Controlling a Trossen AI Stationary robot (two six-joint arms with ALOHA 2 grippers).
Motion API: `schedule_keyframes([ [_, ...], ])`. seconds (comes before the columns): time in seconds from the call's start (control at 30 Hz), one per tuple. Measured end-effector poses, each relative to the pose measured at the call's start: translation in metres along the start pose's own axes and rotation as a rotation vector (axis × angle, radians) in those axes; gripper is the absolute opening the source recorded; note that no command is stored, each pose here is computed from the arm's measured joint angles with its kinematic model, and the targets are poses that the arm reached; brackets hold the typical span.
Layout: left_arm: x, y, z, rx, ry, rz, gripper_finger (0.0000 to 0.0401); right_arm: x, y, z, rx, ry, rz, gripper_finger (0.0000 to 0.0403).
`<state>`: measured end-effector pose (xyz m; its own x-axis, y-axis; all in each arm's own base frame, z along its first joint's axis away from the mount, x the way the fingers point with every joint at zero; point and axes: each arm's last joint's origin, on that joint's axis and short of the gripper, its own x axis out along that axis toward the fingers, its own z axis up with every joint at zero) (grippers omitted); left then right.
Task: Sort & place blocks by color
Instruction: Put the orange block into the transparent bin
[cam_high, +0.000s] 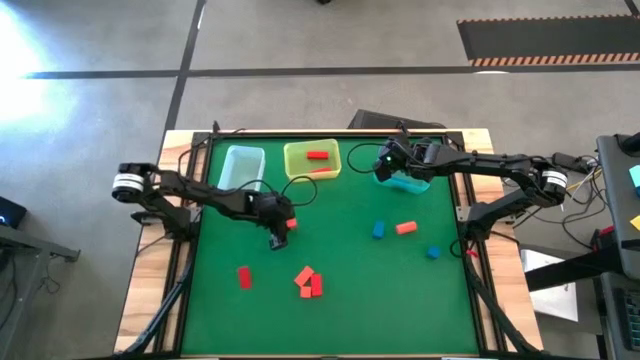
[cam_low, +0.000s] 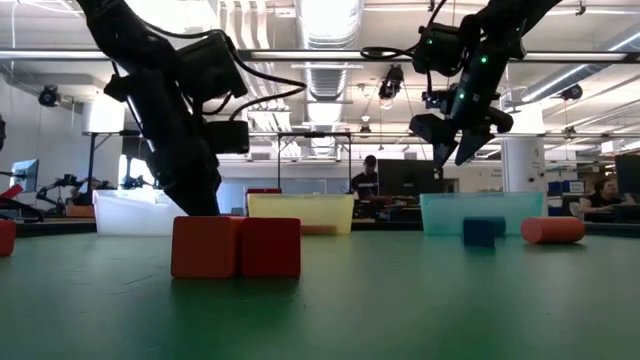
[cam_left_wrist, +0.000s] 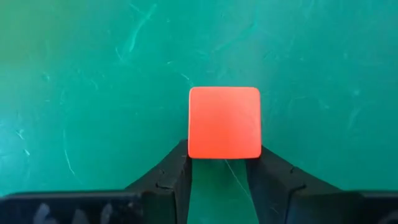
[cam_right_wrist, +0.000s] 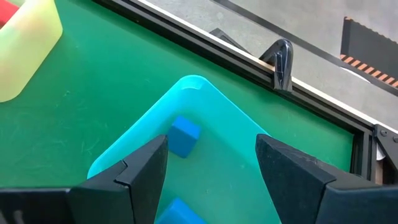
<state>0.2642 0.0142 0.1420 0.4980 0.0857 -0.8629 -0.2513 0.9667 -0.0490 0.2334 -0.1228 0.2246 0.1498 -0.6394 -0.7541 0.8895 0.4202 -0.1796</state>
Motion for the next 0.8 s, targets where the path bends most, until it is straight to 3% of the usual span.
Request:
schedule_keyframes([
  [0.23,-0.025,0.003,0.012,0.01,-0.088,0.0,0.0106,0.0,0.0,0.0,-0.001,0.004,0.002,0.0233],
  [0.37,-0.05,0.01,0.02,-0.011,-0.152,0.056,0.0109,0.0,0.0,-0.001,-0.003,0.004,0.004,0.0233],
  [0.47,-0.071,0.022,0.017,-0.061,-0.161,0.177,0.0111,-0.001,0.001,-0.001,-0.005,0.003,0.005,0.0233],
  [0.6,-0.096,0.045,0.002,-0.154,-0.128,0.436,0.0113,-0.001,0.001,-0.001,-0.004,0.003,0.005,0.0233],
  [0.73,-0.112,0.077,-0.016,-0.351,-0.106,0.702,0.0114,-0.001,0.001,-0.001,-0.003,0.002,0.006,0.0233],
  [0.8,-0.115,0.092,-0.024,-0.473,-0.112,0.781,0.0114,-0.001,0.001,0.0,-0.002,0.0,0.007,0.0233],
])
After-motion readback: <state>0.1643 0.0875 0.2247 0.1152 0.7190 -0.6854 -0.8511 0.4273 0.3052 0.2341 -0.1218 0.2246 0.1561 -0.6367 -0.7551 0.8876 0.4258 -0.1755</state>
